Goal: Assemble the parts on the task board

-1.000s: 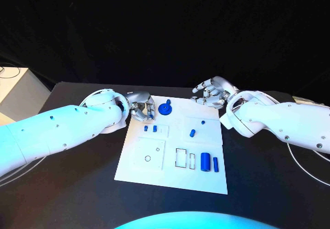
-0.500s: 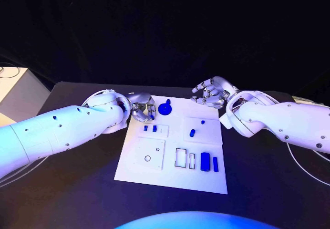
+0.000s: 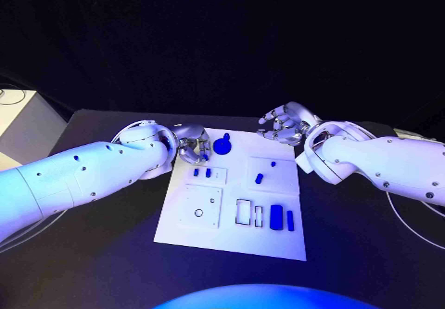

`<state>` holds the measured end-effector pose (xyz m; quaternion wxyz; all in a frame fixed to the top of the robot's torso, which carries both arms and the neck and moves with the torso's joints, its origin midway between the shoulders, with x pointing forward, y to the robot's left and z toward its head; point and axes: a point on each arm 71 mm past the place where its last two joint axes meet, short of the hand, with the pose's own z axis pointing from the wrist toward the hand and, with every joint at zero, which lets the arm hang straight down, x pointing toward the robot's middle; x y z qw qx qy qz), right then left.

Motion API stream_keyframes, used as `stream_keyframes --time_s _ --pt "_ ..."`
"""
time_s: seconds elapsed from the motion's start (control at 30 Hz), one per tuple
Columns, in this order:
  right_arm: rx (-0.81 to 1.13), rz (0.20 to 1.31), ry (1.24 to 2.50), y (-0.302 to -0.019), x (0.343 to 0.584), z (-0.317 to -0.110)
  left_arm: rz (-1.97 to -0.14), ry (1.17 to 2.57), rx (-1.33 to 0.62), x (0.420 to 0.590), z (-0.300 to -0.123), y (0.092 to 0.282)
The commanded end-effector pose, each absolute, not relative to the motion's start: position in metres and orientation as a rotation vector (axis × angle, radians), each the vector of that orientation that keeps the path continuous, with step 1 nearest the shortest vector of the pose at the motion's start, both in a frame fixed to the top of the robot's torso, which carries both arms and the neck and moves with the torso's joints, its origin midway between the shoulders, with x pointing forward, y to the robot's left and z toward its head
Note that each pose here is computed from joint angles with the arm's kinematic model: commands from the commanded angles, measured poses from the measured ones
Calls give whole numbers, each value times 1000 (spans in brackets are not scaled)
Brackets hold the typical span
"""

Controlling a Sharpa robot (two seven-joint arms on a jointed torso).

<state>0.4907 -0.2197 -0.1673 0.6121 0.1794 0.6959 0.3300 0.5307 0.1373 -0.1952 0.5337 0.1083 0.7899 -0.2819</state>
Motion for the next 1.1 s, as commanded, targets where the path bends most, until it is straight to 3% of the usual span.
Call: stream_keyframes --time_s 0.03,1.1 --pt "399 771 1612 -218 490 -167 -678 1904 279 528 -199 134" --pt "399 770 1613 -218 490 -168 -670 1921 285 527 -201 132"
